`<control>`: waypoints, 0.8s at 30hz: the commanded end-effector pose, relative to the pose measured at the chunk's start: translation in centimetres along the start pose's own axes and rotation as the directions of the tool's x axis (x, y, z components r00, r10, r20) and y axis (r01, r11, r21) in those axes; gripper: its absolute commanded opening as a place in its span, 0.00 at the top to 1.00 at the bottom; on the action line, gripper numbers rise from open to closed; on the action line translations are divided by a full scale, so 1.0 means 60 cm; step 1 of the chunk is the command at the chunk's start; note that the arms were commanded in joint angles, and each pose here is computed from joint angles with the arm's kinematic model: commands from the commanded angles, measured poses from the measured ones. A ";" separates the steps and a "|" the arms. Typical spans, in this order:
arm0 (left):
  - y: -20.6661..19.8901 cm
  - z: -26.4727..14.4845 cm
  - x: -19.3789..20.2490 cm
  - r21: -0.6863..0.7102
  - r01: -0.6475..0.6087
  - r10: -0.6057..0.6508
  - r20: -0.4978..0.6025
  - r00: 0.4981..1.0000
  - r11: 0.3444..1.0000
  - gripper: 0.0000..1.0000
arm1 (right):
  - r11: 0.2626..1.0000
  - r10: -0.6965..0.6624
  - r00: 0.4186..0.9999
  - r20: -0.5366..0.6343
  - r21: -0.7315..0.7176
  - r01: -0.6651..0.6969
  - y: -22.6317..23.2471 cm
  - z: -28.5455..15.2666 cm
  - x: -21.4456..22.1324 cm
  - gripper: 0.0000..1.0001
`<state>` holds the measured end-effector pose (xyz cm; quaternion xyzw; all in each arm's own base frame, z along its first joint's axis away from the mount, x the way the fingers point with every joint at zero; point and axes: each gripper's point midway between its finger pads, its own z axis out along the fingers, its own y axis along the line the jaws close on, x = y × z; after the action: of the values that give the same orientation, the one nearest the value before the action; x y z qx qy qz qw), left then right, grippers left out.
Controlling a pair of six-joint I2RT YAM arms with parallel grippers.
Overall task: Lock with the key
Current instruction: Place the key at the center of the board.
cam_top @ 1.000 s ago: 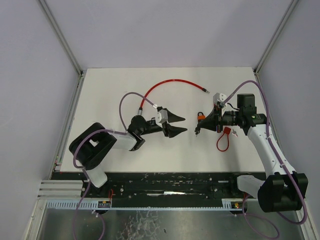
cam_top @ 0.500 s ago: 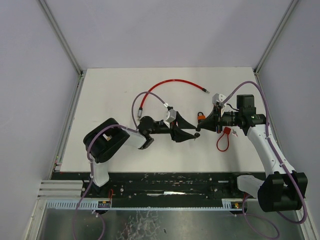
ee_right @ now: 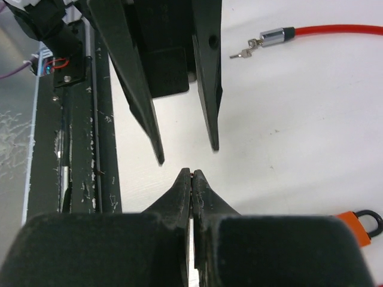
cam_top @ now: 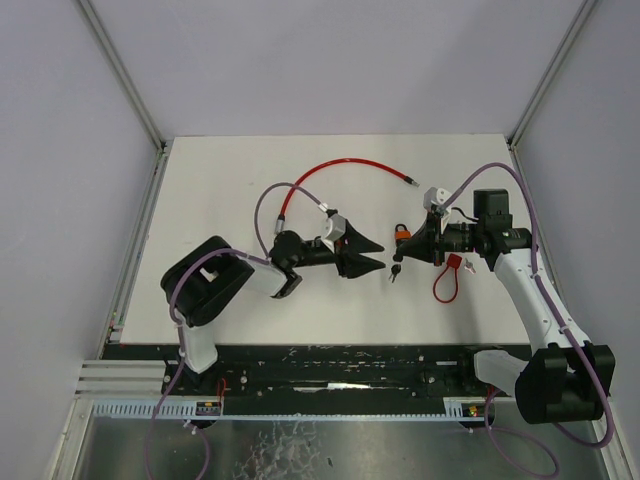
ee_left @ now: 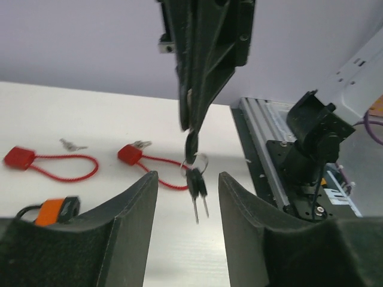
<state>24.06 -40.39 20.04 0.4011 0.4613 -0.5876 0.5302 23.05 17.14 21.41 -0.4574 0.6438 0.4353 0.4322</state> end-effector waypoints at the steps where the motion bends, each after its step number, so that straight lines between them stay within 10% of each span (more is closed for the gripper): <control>1: 0.041 -0.036 -0.041 -0.151 -0.065 0.075 0.063 0.995 0.986 0.56 | 0.998 -0.029 0.999 -0.027 0.049 0.030 -0.014 -0.009 0.001 1.00; 11: 0.077 -0.081 -0.068 -0.340 -0.100 0.140 0.094 0.986 0.935 0.55 | 0.987 0.103 0.964 -0.247 0.145 -0.068 -0.058 -0.022 0.093 1.00; 24: 0.084 -0.091 -0.071 -0.374 -0.098 0.140 0.087 0.986 0.922 0.55 | 0.861 0.452 0.779 -0.436 0.441 -0.253 -0.165 -0.050 0.221 0.95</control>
<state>29.02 -35.00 20.57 0.2924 0.5234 -0.4977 0.6268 26.90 11.20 8.44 -0.3723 0.8472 0.2969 0.2355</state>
